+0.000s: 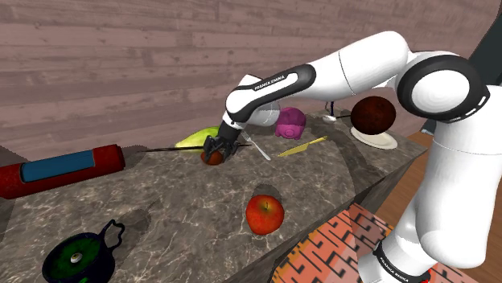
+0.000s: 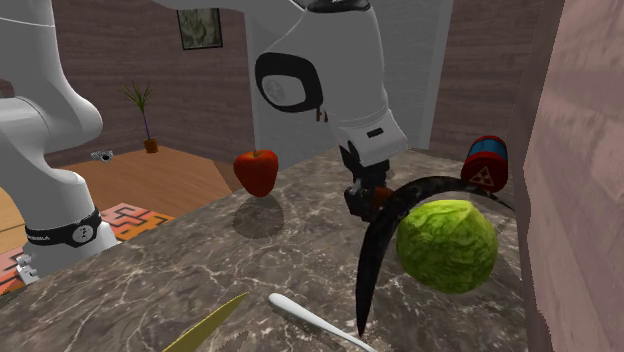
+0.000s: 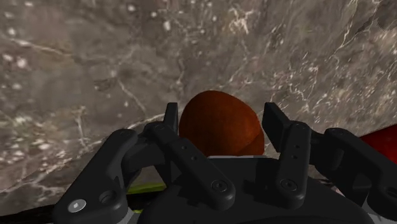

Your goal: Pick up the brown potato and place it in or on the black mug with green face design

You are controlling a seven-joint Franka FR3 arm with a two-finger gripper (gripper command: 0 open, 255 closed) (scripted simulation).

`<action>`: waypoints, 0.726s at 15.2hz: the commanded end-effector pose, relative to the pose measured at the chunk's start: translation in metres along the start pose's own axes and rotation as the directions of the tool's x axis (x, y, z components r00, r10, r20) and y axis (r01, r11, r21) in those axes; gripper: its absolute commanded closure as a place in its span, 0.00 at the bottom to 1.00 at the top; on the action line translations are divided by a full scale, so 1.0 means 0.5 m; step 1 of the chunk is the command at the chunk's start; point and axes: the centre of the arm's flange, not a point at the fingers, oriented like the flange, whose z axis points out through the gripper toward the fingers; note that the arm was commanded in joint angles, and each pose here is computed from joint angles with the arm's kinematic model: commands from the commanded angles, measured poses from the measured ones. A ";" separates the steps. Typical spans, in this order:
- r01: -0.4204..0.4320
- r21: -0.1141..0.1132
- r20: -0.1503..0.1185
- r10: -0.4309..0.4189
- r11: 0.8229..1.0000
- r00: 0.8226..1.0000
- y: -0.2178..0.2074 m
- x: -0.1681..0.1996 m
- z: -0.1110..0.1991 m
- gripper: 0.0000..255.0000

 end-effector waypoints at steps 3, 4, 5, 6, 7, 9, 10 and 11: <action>0.000 0.000 0.000 0.000 1.000 1.000 -0.017 0.002 -0.039 1.00; 0.000 0.000 0.000 0.000 1.000 1.000 -0.022 0.002 -0.049 1.00; 0.000 0.000 0.000 0.000 1.000 1.000 -0.026 0.003 -0.058 1.00; 0.000 0.000 0.000 0.000 1.000 1.000 -0.030 0.004 -0.068 1.00; 0.000 0.000 0.000 0.000 1.000 1.000 -0.035 0.004 -0.078 1.00; 0.000 0.000 0.000 0.000 1.000 1.000 -0.043 0.006 -0.097 1.00; 0.000 0.000 0.000 0.000 1.000 1.000 -0.047 0.006 -0.107 1.00; 0.000 0.000 0.000 0.000 1.000 1.000 -0.052 0.007 -0.116 1.00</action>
